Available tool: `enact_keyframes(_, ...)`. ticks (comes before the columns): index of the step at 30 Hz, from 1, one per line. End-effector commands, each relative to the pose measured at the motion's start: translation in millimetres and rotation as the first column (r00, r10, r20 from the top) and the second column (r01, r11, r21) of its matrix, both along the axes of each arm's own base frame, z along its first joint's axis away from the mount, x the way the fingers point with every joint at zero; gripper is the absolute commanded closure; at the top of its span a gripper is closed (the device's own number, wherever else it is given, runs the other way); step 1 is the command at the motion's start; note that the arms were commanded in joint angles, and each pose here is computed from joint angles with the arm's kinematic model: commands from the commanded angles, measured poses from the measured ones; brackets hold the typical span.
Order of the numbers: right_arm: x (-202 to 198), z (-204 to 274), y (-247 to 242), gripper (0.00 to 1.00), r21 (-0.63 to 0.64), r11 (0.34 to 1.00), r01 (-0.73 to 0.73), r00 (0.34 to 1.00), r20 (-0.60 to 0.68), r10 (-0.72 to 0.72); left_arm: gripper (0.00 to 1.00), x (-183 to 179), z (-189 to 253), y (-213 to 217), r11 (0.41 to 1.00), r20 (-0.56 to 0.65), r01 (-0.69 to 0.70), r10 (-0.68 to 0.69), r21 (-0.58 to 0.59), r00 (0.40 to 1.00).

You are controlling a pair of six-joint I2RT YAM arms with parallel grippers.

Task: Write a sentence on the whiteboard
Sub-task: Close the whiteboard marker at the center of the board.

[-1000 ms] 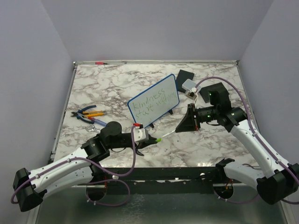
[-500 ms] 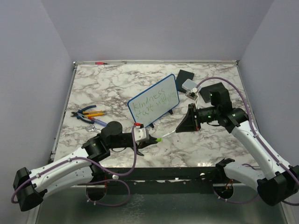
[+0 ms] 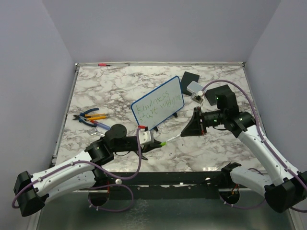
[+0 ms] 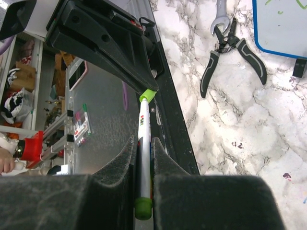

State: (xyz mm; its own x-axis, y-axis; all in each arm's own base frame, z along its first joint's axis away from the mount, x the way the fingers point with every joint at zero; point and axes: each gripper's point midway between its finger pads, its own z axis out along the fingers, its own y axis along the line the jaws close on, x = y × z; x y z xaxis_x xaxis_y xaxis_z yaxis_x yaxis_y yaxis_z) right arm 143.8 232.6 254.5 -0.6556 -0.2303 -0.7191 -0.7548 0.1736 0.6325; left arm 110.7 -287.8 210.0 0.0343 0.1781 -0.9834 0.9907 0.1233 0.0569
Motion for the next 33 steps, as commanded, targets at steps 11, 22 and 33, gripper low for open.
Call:
enact_keyframes(11,-6,-7,3,0.99,-0.014,1.0,-0.027,0.999,-0.023,0.026,1.0,5,19,-3,0.999,0.008,-0.011,0.011,-0.036,1.0)
enact_keyframes(22,-1,-16,9,0.99,-0.051,0.998,-0.044,0.999,-0.035,0.042,1.0,8,19,-9,1.0,-0.038,-0.001,0.0,-0.018,0.999)
enact_keyframes(33,2,-44,25,0.99,-0.182,0.983,-0.003,1.0,-0.012,0.001,1.0,28,18,-12,0.998,-0.143,-0.067,0.068,0.007,0.987)
